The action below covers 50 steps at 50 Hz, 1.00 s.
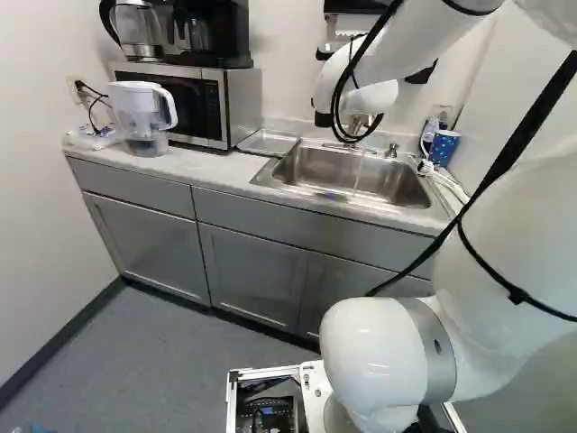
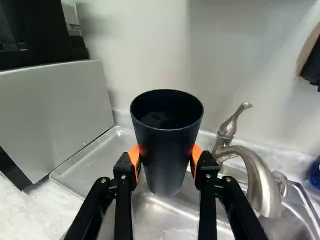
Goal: Rinse the cup and place it in the tray
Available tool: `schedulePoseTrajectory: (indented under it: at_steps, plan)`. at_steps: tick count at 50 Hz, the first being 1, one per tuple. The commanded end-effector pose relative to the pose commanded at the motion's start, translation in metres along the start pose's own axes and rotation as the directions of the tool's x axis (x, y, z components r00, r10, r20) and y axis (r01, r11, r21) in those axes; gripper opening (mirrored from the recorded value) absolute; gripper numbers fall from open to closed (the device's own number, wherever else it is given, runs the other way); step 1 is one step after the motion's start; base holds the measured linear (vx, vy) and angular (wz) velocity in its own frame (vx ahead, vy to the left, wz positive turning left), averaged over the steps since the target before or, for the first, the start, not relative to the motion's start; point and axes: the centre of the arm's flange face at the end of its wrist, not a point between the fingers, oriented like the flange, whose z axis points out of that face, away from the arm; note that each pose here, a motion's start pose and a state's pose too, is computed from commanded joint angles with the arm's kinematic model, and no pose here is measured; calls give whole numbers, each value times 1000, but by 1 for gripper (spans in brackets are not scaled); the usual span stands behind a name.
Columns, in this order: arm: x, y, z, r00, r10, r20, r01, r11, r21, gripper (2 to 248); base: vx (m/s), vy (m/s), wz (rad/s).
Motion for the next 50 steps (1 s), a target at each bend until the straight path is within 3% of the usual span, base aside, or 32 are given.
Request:
schedulePoseTrajectory:
  at_steps: [11,27,39,50]
  plan:
    - [0,0,0,1000,11,0,-11,1000,0,119,0,0,0]
    - [0,0,0,987,158,0,-158,987,0,119,0,0,0]
    - [0,0,0,960,280,0,-280,960,0,119,0,0,0]
    - [0,0,0,921,389,0,-389,921,0,119,0,0,0]
